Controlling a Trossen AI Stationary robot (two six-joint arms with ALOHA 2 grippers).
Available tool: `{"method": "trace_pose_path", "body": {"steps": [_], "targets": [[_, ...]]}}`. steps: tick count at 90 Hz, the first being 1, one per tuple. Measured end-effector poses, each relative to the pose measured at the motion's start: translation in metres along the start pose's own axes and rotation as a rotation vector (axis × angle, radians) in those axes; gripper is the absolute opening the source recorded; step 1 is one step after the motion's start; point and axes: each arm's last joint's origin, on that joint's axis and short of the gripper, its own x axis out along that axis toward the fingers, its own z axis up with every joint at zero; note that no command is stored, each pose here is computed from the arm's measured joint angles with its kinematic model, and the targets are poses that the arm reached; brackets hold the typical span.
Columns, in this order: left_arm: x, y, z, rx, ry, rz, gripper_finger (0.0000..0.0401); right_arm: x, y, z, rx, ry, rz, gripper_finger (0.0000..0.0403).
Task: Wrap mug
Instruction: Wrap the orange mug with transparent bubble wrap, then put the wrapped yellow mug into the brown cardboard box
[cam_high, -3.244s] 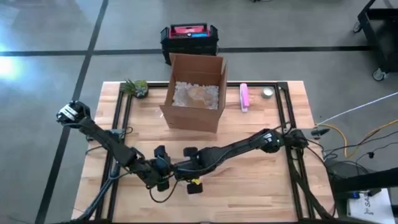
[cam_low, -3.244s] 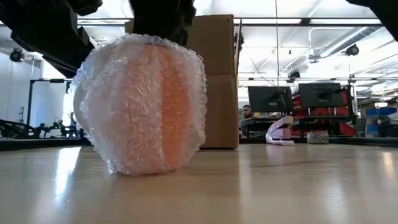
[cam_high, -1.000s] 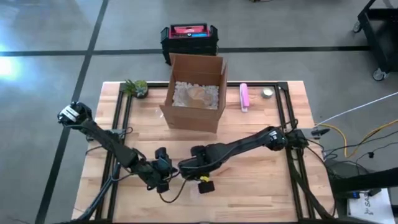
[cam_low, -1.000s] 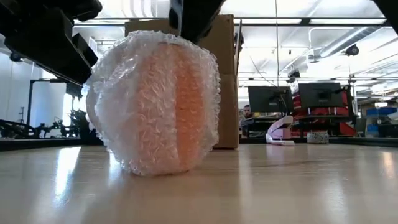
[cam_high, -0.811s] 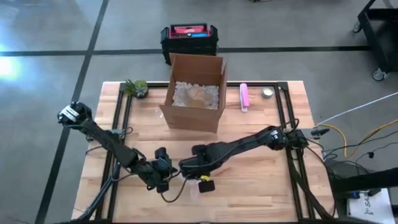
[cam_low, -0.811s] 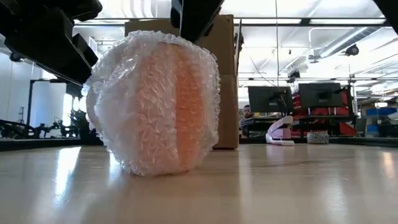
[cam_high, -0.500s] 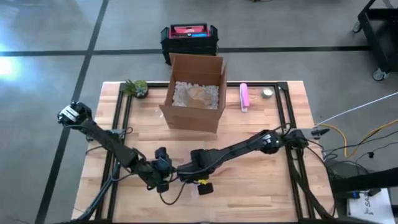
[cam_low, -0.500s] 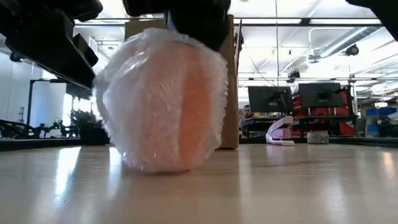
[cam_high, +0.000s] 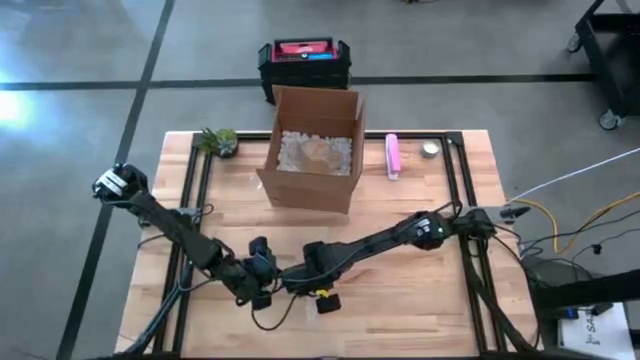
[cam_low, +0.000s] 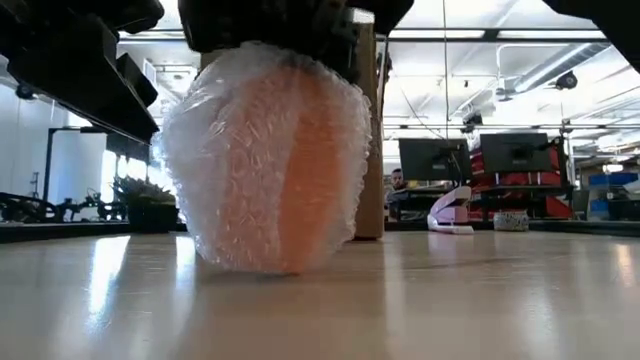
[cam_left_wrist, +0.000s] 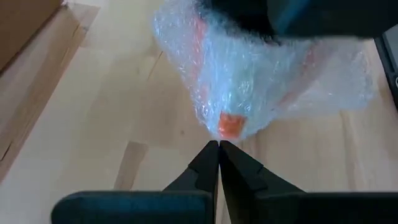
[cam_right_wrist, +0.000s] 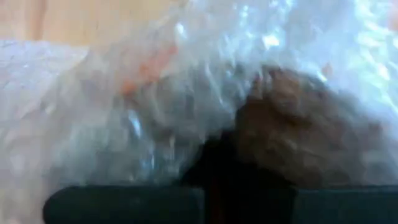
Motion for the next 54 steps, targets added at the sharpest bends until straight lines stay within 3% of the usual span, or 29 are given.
{"method": "trace_pose_path", "body": {"steps": [14, 31, 54], "targets": [[-0.002, -0.001, 0.002, 0.005, 0.017, -0.009, 0.0000, -0.042, 0.010, -0.009, 0.019, -0.036, 0.004, 0.0002], [-0.019, -0.012, 0.029, 0.034, 0.000, -0.057, 0.0000, -0.057, 0.040, -0.017, -0.035, -0.049, 0.001, 0.0002], [-0.044, -0.033, 0.078, 0.200, -0.124, -0.148, 0.0000, -0.063, 0.086, -0.047, -0.063, 0.053, -0.209, 0.0002]]}}
